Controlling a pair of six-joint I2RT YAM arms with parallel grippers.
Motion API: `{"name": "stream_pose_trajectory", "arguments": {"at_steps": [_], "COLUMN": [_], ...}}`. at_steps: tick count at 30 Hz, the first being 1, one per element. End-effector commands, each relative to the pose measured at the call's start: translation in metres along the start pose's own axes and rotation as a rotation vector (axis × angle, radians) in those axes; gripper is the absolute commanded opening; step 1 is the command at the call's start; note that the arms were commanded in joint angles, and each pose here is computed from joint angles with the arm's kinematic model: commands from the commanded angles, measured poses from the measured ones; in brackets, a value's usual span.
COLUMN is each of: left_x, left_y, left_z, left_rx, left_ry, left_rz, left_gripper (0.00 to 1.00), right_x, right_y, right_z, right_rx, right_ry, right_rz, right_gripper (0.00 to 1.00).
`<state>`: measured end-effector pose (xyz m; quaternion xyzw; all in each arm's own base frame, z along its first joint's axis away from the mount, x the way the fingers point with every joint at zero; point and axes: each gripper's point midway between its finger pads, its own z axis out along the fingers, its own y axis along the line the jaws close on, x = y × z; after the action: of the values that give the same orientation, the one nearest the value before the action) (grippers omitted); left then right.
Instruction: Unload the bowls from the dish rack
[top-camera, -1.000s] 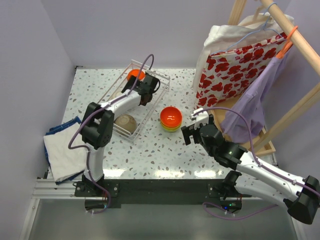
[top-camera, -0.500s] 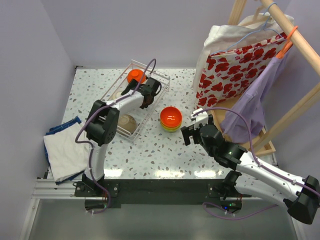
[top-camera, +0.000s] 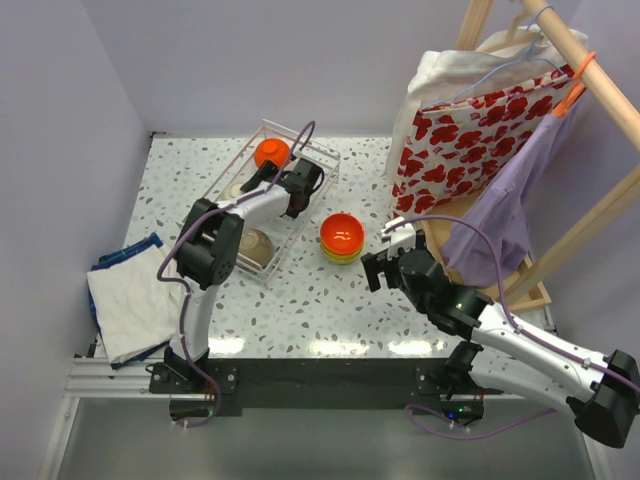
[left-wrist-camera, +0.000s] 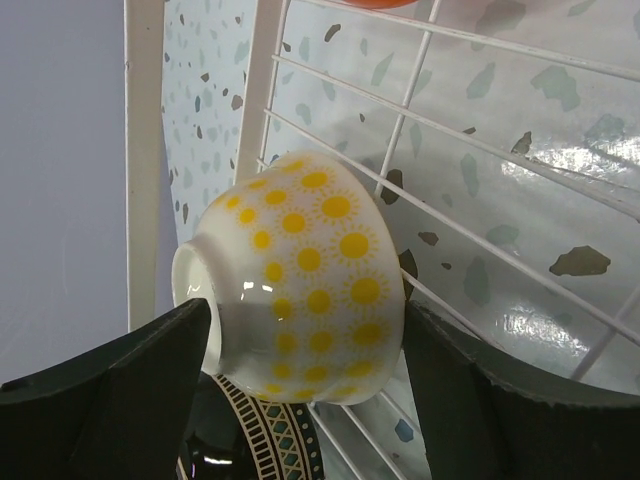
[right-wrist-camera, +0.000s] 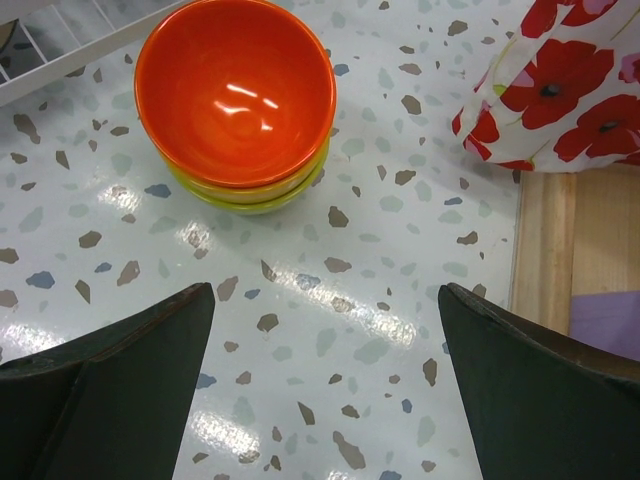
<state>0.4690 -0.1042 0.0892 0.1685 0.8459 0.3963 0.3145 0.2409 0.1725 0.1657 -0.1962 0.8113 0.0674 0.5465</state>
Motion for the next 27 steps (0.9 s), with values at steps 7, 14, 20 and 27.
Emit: {"name": "stream_pose_trajectory", "arguments": {"at_steps": [7, 14, 20, 27], "left_x": [-0.016, -0.036, -0.052, -0.068], "left_y": [0.018, 0.043, 0.061, 0.068], "left_z": [-0.018, -0.042, -0.062, -0.083], "left_rx": [-0.043, -0.006, 0.069, 0.263], "left_ry": [-0.055, -0.124, -0.190, -0.259], "left_rz": [-0.022, -0.112, -0.205, -0.400], "left_gripper": [0.67, 0.57, 0.50, 0.44], "right_x": [-0.016, -0.020, -0.028, -0.047], "right_y": [0.005, 0.006, 0.024, 0.057], "right_z": [0.002, 0.000, 0.000, 0.007], "right_rx": [-0.016, -0.027, -0.118, -0.269], "right_ry": [-0.055, -0.069, -0.093, -0.135], "right_rz": [0.039, 0.050, 0.074, 0.074], "right_gripper": [0.99, 0.99, 0.99, 0.99]}}
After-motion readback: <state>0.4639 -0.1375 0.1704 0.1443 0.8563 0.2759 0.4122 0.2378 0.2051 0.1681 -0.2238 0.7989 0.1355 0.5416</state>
